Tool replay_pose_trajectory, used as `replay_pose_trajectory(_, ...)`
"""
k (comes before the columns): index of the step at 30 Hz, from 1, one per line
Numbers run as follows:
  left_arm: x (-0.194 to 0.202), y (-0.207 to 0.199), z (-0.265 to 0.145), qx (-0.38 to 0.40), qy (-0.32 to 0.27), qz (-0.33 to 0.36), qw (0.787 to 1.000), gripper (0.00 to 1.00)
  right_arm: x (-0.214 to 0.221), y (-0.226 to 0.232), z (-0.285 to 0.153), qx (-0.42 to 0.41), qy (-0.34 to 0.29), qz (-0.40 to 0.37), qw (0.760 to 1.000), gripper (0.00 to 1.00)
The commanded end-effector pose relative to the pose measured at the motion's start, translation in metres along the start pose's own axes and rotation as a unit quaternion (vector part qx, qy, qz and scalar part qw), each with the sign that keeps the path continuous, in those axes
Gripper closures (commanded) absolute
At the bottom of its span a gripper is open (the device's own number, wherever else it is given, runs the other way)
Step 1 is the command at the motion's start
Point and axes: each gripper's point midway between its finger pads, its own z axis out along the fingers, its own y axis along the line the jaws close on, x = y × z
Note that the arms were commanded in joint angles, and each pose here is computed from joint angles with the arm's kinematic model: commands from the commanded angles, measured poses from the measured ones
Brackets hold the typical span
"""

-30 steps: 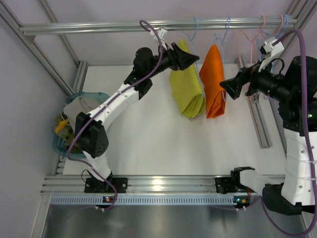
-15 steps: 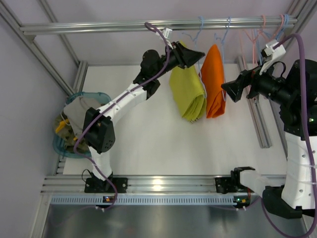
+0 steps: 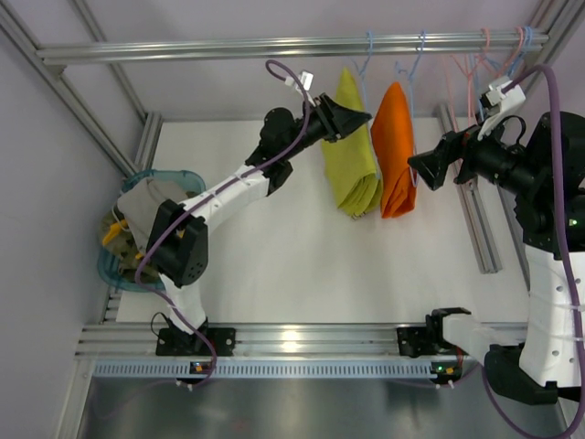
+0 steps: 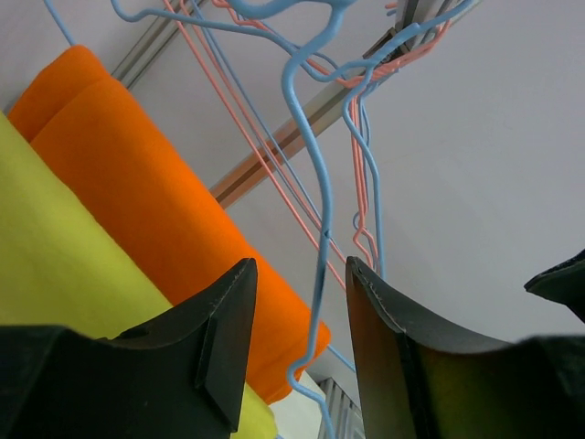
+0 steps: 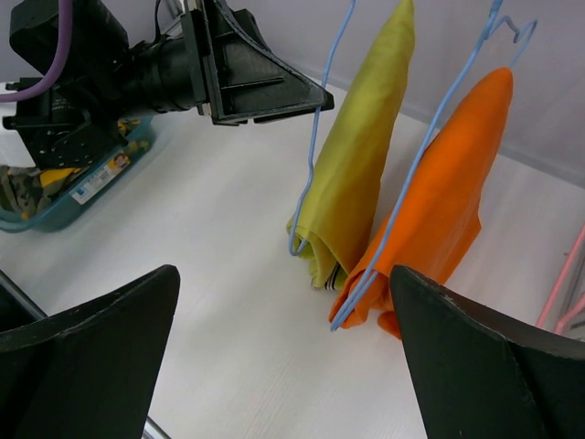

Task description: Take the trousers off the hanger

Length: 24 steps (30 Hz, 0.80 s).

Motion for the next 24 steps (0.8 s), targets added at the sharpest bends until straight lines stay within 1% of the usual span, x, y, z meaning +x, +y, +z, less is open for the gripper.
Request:
replay_pose_trajectory(1,-0.021,-0.048,0.000,0.057,-0.026,0.014,0.998,0.51,-0.006,-0.001,-0.005,0.007,-0.016,-0.013,1.000,0.01)
replay_pose_trajectory(9,-0.001,-0.055,0.005,0.066,-0.006,0.004,0.998,0.55,-0.005,-0.002,-0.004,0.008,-0.014,-0.014,1.000,0.01)
replay_pose_trajectory(16,0.004,-0.058,0.006,0.075,-0.001,0.002,0.997,0.58,-0.003,-0.002,-0.005,0.009,-0.014,-0.015,1.000,0.01)
replay_pose_trajectory(19,0.005,-0.061,0.007,0.079,-0.001,0.000,0.997,0.65,-0.004,-0.001,-0.006,0.009,-0.015,-0.015,1.000,0.01)
replay_pose_trajectory(20,0.004,-0.063,0.007,0.081,-0.002,0.000,0.997,0.77,-0.005,-0.001,-0.007,0.010,-0.016,-0.017,1.000,0.01)
replay_pose_trajectory(22,0.001,-0.072,0.006,0.091,-0.002,0.007,0.996,0.93,-0.003,-0.001,-0.006,0.010,-0.015,-0.017,1.000,0.01)
replay_pose_trajectory(23,-0.002,-0.081,0.004,0.100,-0.003,0.015,0.995,0.99,-0.002,-0.002,-0.006,0.011,-0.013,-0.016,1.000,0.01)
replay_pose_trajectory(24,-0.007,-0.088,0.003,0.107,-0.008,0.019,0.994,1.00,-0.002,-0.002,-0.006,0.010,-0.013,-0.016,1.000,0.01)
